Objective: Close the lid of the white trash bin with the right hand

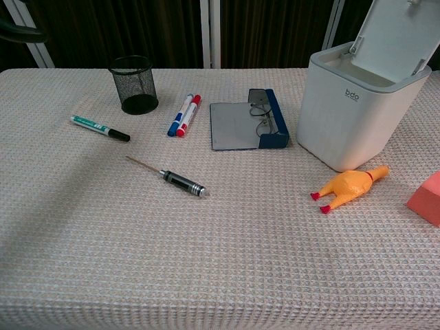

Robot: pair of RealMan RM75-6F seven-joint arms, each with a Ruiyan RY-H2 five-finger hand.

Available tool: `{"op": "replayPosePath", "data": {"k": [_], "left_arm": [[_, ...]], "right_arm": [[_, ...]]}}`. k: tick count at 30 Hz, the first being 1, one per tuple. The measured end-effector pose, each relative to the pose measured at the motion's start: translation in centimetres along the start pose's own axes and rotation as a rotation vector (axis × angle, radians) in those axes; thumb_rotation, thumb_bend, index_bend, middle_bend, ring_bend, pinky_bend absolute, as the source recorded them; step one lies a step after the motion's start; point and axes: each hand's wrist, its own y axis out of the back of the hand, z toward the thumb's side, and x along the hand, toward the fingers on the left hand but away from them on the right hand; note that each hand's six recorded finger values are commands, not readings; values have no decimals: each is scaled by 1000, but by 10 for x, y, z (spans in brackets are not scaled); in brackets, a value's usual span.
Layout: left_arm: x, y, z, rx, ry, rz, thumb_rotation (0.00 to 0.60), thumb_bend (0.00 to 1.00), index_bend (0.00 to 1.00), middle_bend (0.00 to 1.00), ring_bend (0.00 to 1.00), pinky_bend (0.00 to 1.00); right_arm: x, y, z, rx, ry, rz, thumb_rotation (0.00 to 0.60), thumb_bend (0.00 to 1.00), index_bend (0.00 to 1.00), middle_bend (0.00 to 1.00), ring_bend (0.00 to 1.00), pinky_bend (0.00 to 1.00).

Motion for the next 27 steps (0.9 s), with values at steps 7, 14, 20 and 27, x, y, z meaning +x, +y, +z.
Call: {"op": "replayPosePath", "data": {"k": [7,14,20,27], "left_arm": [[-1,5,-2,10,6,2,444,113,112,142,120,263],[-6,3,-4,34,8,-15,441,113,112,142,120,263],[-22,7,-18,132,39,-18,467,113,113,142,120,263],[-71,9,-63,249,158,-26,467,109,113,142,120,262]], "right_arm": [[-4,-5,3,5,4,2,600,418,0,0,0,0],[3,-1,-9,10,-25,-15,600,416,0,0,0,0],[14,9,-36,3,-103,-60,600,399,0,0,0,0],[36,4,-82,-115,-225,-40,600,288,0,19,0,0]]}}
